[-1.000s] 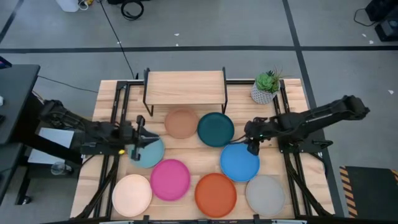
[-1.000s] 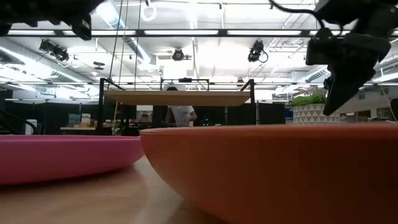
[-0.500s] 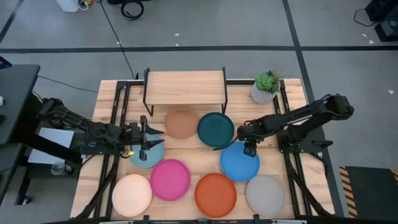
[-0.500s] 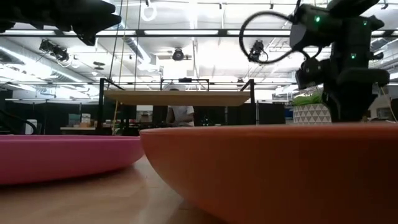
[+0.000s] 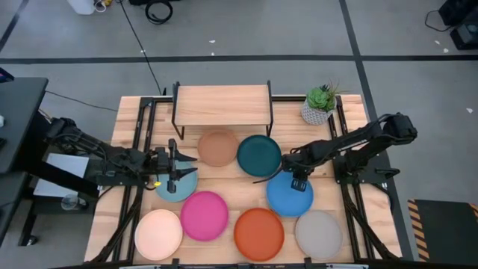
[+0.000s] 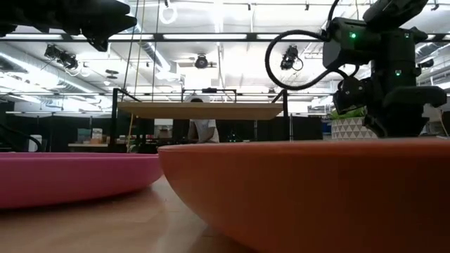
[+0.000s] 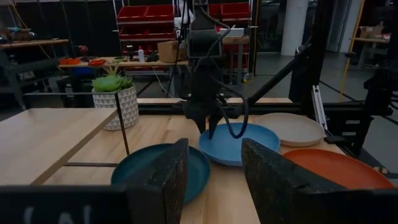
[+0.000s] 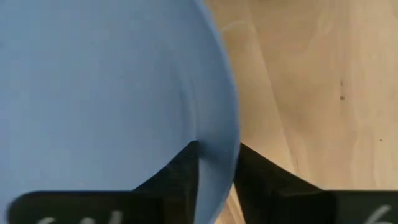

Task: Place and stack plates onto a shelf
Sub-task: Put the blue plate on the shelf

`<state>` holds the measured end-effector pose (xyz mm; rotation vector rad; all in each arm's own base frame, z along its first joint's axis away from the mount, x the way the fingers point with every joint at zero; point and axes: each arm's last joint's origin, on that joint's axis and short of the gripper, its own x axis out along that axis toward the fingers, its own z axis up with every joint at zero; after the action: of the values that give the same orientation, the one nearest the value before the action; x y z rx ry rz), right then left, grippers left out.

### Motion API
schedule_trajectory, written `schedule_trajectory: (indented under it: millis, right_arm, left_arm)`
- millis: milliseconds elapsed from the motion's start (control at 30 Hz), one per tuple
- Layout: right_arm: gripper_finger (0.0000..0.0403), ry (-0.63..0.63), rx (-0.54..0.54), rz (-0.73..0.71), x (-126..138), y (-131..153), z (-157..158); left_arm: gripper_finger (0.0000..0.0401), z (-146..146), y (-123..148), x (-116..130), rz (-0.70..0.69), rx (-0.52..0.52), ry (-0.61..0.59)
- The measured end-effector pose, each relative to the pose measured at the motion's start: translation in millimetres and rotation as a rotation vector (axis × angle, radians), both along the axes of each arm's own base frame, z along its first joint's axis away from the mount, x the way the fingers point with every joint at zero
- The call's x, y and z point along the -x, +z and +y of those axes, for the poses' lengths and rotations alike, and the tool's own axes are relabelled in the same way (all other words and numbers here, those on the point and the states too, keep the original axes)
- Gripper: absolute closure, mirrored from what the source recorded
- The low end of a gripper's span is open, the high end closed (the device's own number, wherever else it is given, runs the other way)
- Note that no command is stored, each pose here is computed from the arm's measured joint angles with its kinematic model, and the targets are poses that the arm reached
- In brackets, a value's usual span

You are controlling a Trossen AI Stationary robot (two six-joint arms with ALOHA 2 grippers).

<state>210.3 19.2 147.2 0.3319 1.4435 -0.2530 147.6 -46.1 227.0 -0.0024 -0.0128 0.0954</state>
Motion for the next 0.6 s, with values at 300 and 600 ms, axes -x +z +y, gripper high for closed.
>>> schedule_trajectory:
  millis: [300,600]
  right_arm:
    - [0.0389,0.003,-0.089,-0.114,0.8,16.8,-6.2]
    - [0.0377,-0.027,-0.102,-0.312,4.3,56.4,-21.2]
  left_arm:
    - [0.0243,0.0,0.0,0.0,0.000,0.001,0.000]
    - [0.0243,0.0,0.1,0.0,0.000,0.000,0.000]
